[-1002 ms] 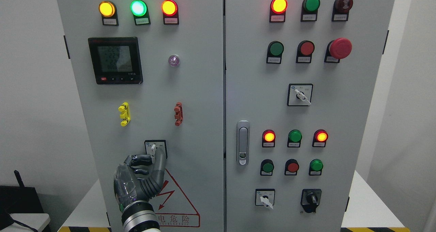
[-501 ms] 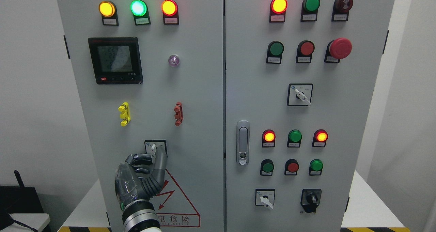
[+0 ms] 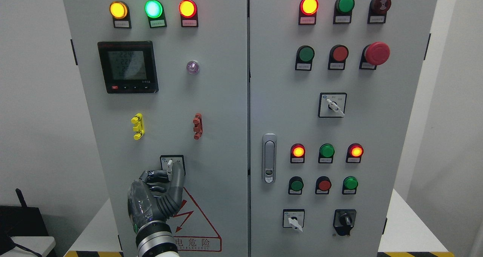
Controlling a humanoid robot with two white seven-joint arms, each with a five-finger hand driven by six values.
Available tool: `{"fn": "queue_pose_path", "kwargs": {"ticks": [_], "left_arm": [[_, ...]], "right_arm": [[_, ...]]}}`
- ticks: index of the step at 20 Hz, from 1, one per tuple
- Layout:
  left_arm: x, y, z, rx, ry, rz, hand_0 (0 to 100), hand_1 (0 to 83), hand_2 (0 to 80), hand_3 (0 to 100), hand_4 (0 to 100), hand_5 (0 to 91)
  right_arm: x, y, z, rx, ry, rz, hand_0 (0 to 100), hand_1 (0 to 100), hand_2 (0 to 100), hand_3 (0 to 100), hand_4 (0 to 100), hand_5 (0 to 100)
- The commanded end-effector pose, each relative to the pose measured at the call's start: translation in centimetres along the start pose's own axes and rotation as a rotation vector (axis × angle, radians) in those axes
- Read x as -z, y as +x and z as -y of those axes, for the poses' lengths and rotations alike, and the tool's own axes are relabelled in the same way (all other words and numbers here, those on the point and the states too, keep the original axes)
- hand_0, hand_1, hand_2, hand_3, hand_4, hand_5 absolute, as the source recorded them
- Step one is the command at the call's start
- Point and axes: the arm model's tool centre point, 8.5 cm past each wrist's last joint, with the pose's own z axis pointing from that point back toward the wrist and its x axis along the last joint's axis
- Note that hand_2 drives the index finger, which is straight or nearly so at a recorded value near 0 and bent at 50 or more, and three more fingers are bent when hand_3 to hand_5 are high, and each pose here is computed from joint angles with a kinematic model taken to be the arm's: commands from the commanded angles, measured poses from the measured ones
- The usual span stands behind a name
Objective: Turn on light switch 1
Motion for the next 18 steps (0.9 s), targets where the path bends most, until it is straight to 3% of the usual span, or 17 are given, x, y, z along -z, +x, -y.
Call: {"fn": "queue_pose_path", "kwargs": {"ticks": [1, 18], "left_arm": [[0.04, -0.04, 0.02, 0.004, 0.004, -0.001, 26, 38.6, 53.3, 63, 70, 61.2], [0.29, 0.05, 0.57, 0.014, -0.005, 0.000, 27, 45.7, 53.0, 62, 70, 61.1]], "right_arm": [[0.00, 0.02, -0.02, 0.018, 0.002, 0.003, 12, 39, 0, 0, 0, 0], [0.00, 0.02, -0.02, 0.018, 0.002, 0.003, 12, 39, 0, 0, 0, 0]]}}
